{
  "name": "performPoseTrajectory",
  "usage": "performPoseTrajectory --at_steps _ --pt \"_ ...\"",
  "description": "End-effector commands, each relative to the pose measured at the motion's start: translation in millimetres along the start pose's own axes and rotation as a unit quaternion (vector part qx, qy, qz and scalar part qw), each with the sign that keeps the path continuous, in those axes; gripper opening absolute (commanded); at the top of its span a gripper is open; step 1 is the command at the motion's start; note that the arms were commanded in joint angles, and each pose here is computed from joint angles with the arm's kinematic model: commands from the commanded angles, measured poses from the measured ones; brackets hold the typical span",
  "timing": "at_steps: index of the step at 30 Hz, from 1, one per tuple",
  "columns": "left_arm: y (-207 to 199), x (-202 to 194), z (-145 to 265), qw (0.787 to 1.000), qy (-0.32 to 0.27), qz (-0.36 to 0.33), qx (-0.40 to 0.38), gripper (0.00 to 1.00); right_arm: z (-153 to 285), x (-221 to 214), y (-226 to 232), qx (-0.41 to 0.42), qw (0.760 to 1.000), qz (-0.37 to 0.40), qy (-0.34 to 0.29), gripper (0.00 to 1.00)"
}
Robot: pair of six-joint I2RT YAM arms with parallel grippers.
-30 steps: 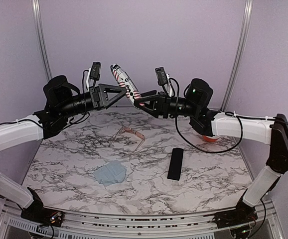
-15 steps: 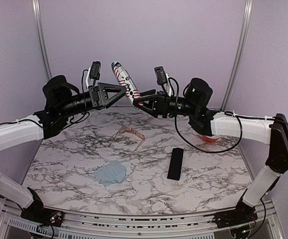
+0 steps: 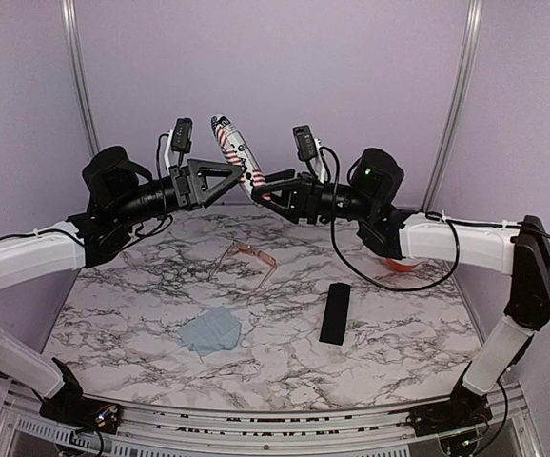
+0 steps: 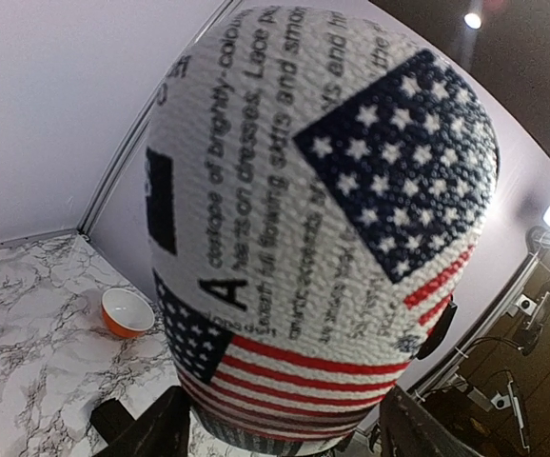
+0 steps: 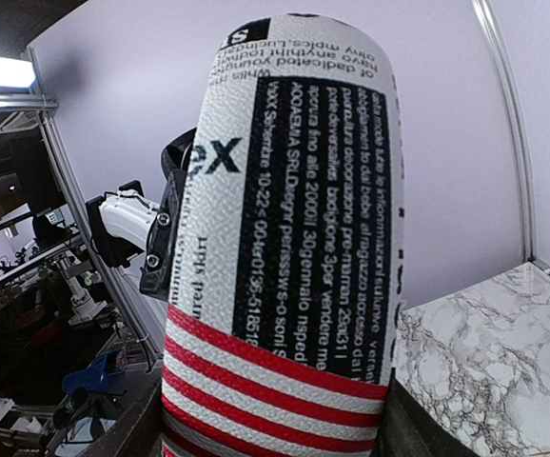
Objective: Organize the sunglasses
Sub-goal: Pass from the right arm to the left
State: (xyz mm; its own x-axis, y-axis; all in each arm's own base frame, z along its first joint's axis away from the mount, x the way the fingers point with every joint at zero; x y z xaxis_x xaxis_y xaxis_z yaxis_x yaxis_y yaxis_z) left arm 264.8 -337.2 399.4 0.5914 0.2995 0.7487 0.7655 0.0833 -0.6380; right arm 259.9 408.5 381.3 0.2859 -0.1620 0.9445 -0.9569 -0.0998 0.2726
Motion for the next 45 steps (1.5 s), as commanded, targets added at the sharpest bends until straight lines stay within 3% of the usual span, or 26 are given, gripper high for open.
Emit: performPoseTrajectory --at_steps 1,4,9,13,19,31,33,37,41,45 --pt "-28.3 -3.9 -0.3 0.998 0.006 -0.027 -0.051 0.69 -11.5 -0.2 0.2 0.001 1.000 -0.009 -0.001 0.23" --pt "-27.9 -1.3 0.0 0.998 -0.001 -0.030 -0.047 0.62 -11.2 -1.1 0.0 0.002 1.000 -0.010 0.000 0.23" --pt "-25.5 0.3 -2.0 0.999 -0.006 -0.030 -0.042 0.35 -10.3 -0.8 1.5 0.003 1.000 -0.008 -0.003 0.23" --pt "-20.8 -0.1 -3.0 0.999 -0.008 -0.028 -0.035 0.23 -9.4 -1.8 1.5 0.000 1.000 -0.008 -0.002 0.23" --pt "-17.1 -1.6 -2.9 0.999 -0.010 -0.025 -0.029 0.15 -6.8 -2.6 1.2 -0.011 1.000 -0.001 0.003 0.23" --pt "-10.3 -7.0 -1.1 1.000 -0.008 -0.020 -0.020 0.13 -4.9 -4.8 -1.6 -0.025 1.000 -0.001 0.011 0.23" --pt "-11.5 -7.3 -0.5 1.000 -0.007 -0.021 -0.022 0.18 -5.0 -5.4 -2.5 -0.026 1.000 -0.002 0.011 0.23" --pt "-12.3 -8.1 2.6 1.000 -0.009 -0.023 -0.020 0.53 -5.6 -3.4 -3.3 -0.028 1.000 -0.002 0.010 0.23" --pt "-14.8 -8.7 6.6 0.999 -0.012 -0.029 -0.019 0.77 -5.5 -3.5 -4.3 -0.031 0.999 -0.007 0.009 0.22" --pt "-15.0 -6.2 7.7 0.999 -0.018 -0.038 -0.016 0.92 -7.4 -4.2 -0.3 -0.014 1.000 -0.019 0.008 0.20"
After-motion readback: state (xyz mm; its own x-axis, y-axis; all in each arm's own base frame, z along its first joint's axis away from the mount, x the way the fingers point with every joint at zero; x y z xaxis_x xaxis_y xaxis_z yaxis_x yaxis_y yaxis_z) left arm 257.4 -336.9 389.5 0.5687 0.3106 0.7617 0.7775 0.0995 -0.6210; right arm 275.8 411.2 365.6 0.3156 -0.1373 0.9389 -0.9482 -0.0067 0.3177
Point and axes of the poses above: each gripper's point midway between its finger pads, its own z axis back along the fingers, its own y axis along the line the jaws close on, x = y × z, the point moved 1 cm from there along z, back along the fingers, and after that the axes turned 3 degrees about z, right-handed, at the moved point
